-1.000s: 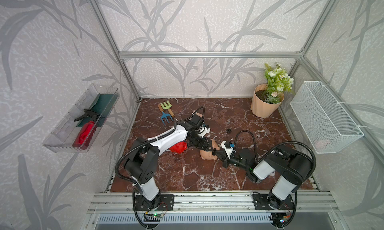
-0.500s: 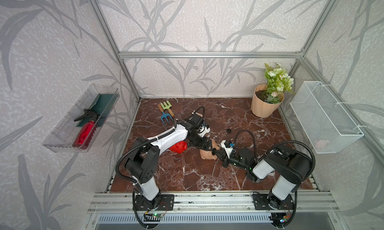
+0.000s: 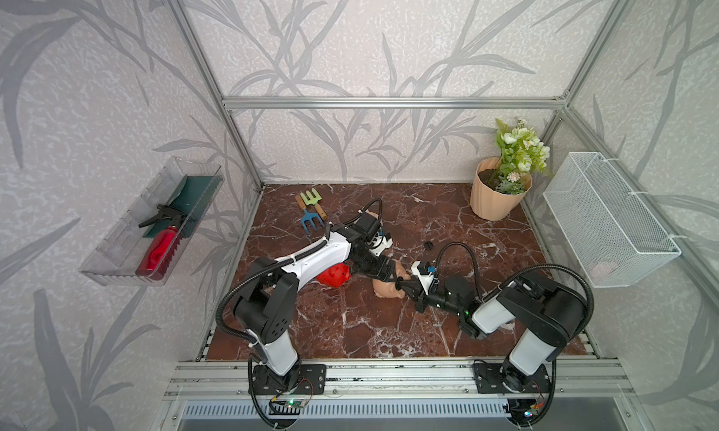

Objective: Close piggy banks
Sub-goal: Insert the knob into the piggy bank, then screw the knob on the piggy bank.

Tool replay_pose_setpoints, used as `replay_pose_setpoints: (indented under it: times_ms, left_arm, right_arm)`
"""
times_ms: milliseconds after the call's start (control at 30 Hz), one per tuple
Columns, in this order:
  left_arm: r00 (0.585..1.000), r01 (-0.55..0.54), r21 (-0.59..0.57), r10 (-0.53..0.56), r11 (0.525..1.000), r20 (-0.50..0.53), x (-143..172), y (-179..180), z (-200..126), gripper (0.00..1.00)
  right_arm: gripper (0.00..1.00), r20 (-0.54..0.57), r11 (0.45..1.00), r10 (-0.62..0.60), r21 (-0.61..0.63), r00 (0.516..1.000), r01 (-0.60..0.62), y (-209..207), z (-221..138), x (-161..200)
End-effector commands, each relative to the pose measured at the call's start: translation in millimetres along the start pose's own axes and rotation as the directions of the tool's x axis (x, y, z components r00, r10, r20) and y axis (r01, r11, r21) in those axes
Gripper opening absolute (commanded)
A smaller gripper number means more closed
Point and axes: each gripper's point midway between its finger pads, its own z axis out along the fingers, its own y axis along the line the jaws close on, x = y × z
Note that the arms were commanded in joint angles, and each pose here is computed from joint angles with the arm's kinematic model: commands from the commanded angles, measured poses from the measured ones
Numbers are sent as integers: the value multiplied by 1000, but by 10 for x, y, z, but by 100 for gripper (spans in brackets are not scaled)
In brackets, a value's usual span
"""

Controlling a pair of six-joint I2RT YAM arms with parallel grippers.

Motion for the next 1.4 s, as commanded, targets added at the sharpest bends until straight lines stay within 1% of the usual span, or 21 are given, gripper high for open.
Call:
replay_pose_setpoints:
  times_ms: [0, 33, 67, 200, 300, 800, 900, 1100, 1367]
  left_arm:
    - [999, -11, 22, 12, 1000, -34, 24, -47, 56, 87]
    - [999, -12, 24, 13, 1000, -33, 19, -50, 56, 87]
    - [999, -14, 25, 15, 1000, -34, 21, -58, 56, 87]
    - [999, -11, 28, 12, 1000, -33, 19, -61, 57, 87]
    - [999, -8, 28, 9, 1000, -32, 18, -59, 54, 87]
    - [1000, -8, 35, 9, 999, -28, 12, -77, 65, 86]
    - [1000, -6, 36, 7, 999, -28, 13, -76, 65, 86]
    - [1000, -7, 38, 8, 999, -28, 32, -80, 66, 86]
    - [1000, -8, 39, 9, 999, -24, 32, -89, 54, 86]
  right_arm:
    - [0, -50, 997, -75, -5, 996, 75, 3, 24, 105]
    - [0, -54, 996, -88, -5, 995, 88, 0, 29, 109]
    - [0, -28, 994, -110, -8, 994, 110, 20, 27, -6]
    - [0, -76, 989, -146, -34, 986, 144, 47, 74, -3]
    - [0, -88, 986, -167, -23, 982, 165, 27, 56, 11]
    - [0, -115, 976, -217, -54, 969, 212, 82, 43, -38]
    - [0, -124, 979, -199, -64, 972, 192, 99, 60, -63]
    - [0, -119, 994, -102, -61, 988, 95, 126, 61, -124]
    - [0, -144, 998, 7, -57, 989, -15, 144, 77, -140]
